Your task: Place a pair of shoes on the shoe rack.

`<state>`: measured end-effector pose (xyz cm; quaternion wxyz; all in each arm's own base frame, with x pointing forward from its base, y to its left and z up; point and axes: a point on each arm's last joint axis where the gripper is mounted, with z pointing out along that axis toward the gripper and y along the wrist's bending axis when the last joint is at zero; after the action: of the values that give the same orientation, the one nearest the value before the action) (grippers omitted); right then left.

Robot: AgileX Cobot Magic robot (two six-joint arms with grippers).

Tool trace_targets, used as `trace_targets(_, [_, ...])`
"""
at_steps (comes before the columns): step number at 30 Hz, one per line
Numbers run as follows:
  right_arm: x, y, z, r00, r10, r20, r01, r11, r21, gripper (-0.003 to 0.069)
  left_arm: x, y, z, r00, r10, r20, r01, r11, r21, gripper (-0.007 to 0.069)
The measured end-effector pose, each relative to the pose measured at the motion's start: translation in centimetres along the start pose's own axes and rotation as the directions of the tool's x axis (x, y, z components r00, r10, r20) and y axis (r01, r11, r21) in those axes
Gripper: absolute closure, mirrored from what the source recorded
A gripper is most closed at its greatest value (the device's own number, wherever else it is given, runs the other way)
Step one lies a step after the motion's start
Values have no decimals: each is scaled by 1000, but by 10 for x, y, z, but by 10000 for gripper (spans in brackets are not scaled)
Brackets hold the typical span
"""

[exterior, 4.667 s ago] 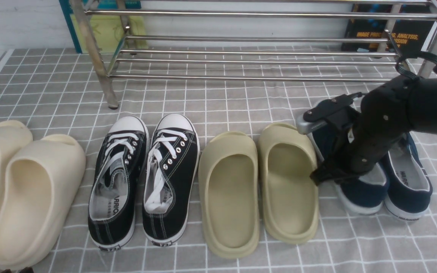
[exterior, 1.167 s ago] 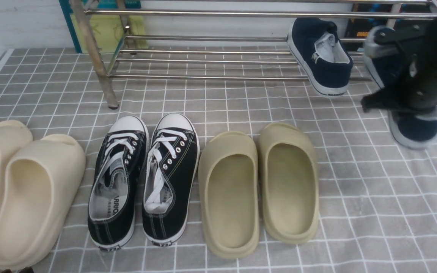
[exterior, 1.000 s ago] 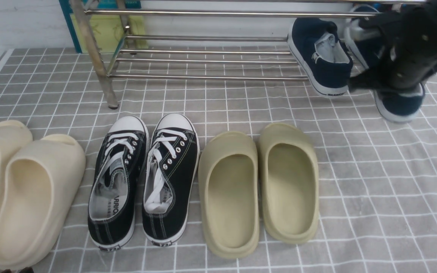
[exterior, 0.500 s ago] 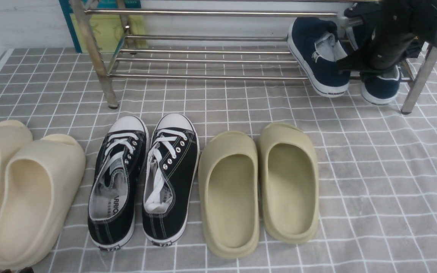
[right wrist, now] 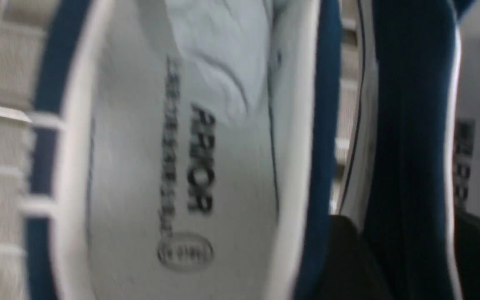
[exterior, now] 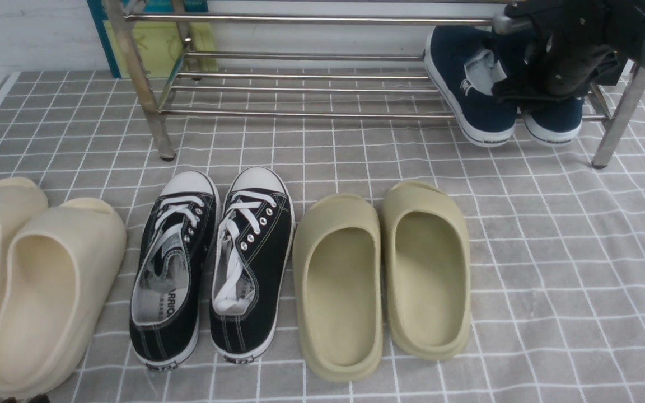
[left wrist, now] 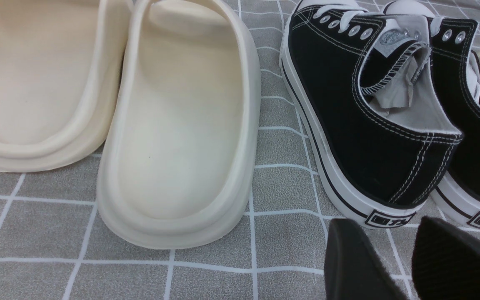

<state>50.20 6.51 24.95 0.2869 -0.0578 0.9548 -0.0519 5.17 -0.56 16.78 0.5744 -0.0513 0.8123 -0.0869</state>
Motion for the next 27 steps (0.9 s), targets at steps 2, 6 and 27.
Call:
trace_targets(2, [1,1,-3,1000,0,-19,0,1000,1,224,0,0,0,1000,0,0,0,1000,0,386])
trace_targets(6, [1,0,-16,999,16,-40,-16,1000,-14,148,0,0,0,1000,0,0,0,1000,0,386])
trace_targets(27, [10,-22,-266,959,66,277,-12,981,-193,662,0,0,0,1000,0,0,0,1000,0,386])
